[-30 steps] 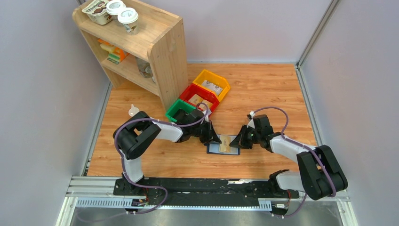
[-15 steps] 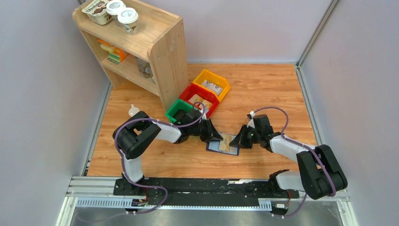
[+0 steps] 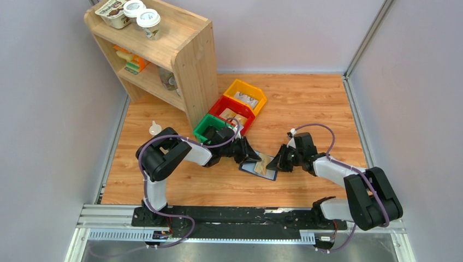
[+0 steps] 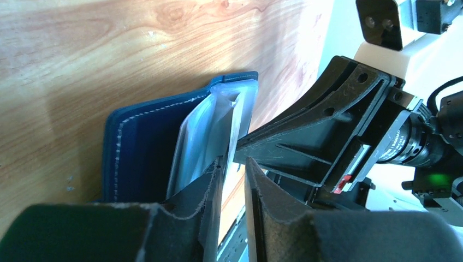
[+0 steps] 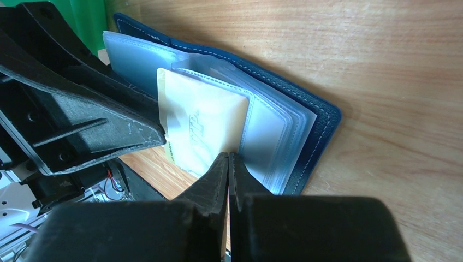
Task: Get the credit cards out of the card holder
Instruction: Remove the credit card from the card holder.
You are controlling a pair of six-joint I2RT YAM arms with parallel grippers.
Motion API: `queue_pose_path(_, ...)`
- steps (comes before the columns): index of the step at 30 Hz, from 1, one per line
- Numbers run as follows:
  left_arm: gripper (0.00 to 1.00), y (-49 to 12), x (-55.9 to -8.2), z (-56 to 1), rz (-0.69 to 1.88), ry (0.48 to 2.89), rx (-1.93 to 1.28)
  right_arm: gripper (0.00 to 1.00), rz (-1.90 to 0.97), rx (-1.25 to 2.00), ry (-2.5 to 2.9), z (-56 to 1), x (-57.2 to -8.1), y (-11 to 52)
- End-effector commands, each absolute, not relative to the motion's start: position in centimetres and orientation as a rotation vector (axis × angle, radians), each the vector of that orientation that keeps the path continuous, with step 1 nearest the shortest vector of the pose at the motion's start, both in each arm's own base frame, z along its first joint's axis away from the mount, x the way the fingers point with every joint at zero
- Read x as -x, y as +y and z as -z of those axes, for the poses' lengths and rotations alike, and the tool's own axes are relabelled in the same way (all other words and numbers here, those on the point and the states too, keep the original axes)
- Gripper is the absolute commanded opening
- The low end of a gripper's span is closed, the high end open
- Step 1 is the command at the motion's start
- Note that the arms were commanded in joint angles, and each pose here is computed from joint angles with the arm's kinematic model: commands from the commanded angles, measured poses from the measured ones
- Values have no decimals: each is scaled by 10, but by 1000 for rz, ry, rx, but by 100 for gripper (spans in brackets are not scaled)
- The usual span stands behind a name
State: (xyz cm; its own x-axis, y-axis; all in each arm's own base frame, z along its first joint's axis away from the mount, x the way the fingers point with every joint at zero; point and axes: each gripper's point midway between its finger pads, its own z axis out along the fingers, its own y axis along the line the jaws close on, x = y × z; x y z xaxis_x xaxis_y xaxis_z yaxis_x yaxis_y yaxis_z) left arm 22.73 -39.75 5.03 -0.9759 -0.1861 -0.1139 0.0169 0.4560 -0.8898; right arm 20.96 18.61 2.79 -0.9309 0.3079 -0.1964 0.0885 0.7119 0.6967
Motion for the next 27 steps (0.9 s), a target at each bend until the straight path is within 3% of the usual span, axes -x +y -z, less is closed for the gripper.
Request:
queue_pose_path(1, 31, -423, -216, -81, 1720, 2423, -16, 1, -902, -341, 2700, -5, -202, 171)
queue_pose_path(6, 32, -428, -212, -81, 1737, 2425, -66, 1, -897, -341, 2701, -5, -202, 171)
queue_pose_path(12, 11, -423, -213, -88, 1722, 2390, -93, 1, -845, -352, 2732, 0, -199, 165)
queue_pose_path(14, 9, -422, -214, -96, 1724, 2365, -104, 1, -831, -352, 2744, 2, -198, 164)
queue_pose_path(27, 11, -406, -223, -106, 1708, 2323, -76, 1, -790, -365, 2787, 13, -192, 159)
